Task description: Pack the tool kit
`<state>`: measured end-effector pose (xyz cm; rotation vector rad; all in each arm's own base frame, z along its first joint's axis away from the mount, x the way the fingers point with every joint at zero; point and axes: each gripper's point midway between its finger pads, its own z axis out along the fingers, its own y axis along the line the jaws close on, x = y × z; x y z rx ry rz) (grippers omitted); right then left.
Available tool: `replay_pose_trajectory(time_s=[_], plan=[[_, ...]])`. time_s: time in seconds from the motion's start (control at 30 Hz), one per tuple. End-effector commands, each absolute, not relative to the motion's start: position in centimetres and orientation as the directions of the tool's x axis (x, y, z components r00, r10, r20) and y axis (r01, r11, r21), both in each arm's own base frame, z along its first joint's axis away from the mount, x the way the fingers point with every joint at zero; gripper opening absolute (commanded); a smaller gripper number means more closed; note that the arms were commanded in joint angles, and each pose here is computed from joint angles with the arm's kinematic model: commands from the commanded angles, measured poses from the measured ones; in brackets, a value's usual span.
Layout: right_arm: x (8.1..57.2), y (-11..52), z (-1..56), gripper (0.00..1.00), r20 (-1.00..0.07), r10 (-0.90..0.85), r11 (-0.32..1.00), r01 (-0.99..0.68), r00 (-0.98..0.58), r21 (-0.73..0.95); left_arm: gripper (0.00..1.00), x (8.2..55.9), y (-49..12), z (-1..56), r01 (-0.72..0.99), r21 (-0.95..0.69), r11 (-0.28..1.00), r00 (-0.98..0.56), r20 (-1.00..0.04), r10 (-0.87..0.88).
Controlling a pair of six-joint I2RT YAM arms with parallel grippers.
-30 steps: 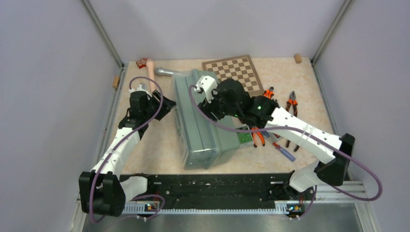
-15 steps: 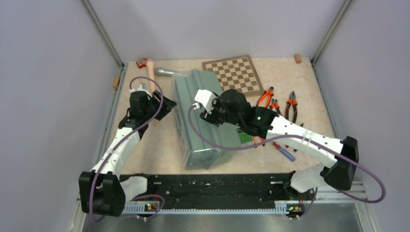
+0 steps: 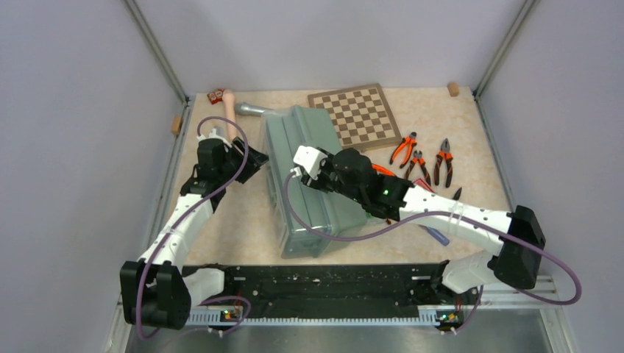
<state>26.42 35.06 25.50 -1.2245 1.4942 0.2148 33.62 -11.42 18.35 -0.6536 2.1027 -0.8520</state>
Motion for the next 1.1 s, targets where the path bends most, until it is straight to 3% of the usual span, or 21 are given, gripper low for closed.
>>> replay_pose_trajectory(time_s=[0.0, 0.27, 0.5, 0.7, 0.87, 1.07], plan=[[26.7, 36.5, 27.9, 0.45, -0.826, -0.49, 0.487, -0.698, 0.28, -0.526, 0.6, 33.0, -14.1, 19.8, -0.069, -0.786, 0.614, -0.637, -0.439, -0.633], [27.8, 36.8, 29.5, 0.33, -0.835, -0.444, 0.573, -0.613, 0.325, -0.544, 0.6, 32.9, -14.1, 19.9, -0.067, -0.786, 0.614, -0.635, -0.441, -0.634], [28.9, 35.1, 32.6, 0.21, -0.887, -0.328, 0.736, -0.501, 0.324, -0.455, 0.6, 32.8, -14.0, 19.7, -0.073, -0.782, 0.619, -0.634, -0.443, -0.634], [29.6, 32.4, 33.4, 0.21, -0.921, -0.265, 0.844, -0.394, 0.286, -0.365, 0.6, 32.9, -14.0, 19.6, -0.075, -0.78, 0.621, -0.633, -0.444, -0.634], [30.1, 29.6, 31.3, 0.27, -0.96, -0.222, 0.921, -0.288, 0.17, -0.264, 0.6, 32.8, -14.0, 19.8, -0.071, -0.781, 0.621, -0.633, -0.446, -0.633], [29.1, 30.2, 30.2, 0.33, -0.983, -0.167, 0.897, -0.402, 0.076, -0.184, 0.6, 32.9, -14.0, 19.9, -0.069, -0.781, 0.621, -0.633, -0.447, -0.632]])
